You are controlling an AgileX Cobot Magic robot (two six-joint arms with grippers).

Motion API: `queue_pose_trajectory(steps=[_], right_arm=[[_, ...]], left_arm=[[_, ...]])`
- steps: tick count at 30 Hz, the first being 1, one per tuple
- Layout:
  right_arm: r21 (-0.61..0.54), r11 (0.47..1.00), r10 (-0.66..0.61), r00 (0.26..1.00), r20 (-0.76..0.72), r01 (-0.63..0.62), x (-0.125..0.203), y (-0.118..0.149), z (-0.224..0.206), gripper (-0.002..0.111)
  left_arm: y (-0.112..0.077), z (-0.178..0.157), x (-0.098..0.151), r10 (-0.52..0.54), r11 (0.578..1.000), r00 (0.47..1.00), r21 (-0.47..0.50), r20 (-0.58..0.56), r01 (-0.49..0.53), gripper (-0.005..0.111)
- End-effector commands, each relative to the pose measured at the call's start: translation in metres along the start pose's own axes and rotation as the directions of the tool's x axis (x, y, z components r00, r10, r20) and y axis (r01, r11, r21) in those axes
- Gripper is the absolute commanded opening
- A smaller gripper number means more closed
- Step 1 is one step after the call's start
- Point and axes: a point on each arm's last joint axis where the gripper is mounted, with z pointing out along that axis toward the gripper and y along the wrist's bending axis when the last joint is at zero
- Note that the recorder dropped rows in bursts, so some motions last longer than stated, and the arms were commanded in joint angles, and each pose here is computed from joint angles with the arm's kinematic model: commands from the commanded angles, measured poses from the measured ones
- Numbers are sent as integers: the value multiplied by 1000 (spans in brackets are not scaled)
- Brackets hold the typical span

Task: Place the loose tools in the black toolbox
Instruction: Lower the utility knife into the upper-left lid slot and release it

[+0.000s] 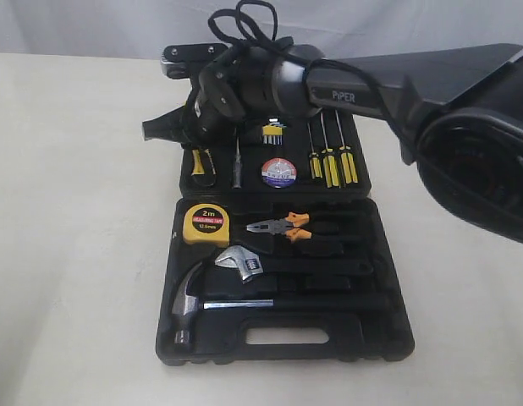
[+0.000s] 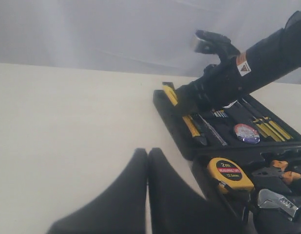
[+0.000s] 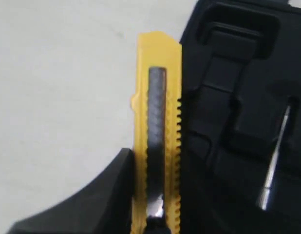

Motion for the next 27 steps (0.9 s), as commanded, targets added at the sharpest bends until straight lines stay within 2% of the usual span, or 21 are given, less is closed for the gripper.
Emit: queue_pose_trajectory(steps=[1, 11, 15, 16, 18, 22, 23, 25, 27], right_arm=[[66, 998, -7, 1000, 0, 7, -1, -7, 1, -1], [55, 995, 79, 997, -3, -78, 6, -8, 13, -1], [64, 996, 71, 997, -15, -69, 11, -9, 20, 2], [66, 996, 64, 998, -16, -63, 11, -10, 21, 6], [67, 997, 45, 999, -17, -44, 11, -10, 21, 23], [66, 998, 25, 1000, -18, -23, 11, -10, 21, 72], [65, 998, 25, 1000, -15, -24, 10, -9, 20, 78], [71, 997, 29, 999, -18, -27, 9, -10, 19, 79], [77, 997, 28, 999, -21, -26, 7, -10, 18, 73]], left_arm=[[0, 1, 1, 8, 1000, 1000, 2, -4, -8, 0], [0, 1, 1, 8, 1000, 1000, 2, -4, -8, 0], [0, 1, 1, 8, 1000, 1000, 2, -4, -8, 0], [0, 1, 1, 8, 1000, 1000, 2, -4, -8, 0], [0, 1, 1, 8, 1000, 1000, 2, -4, -8, 0], [0, 1, 1, 8, 1000, 1000, 2, -4, -8, 0], [0, 1, 1, 8, 1000, 1000, 2, -4, -8, 0], [0, 1, 1, 8, 1000, 1000, 2, -4, -8, 0], [0, 1, 1, 8, 1000, 1000, 2, -4, -8, 0]])
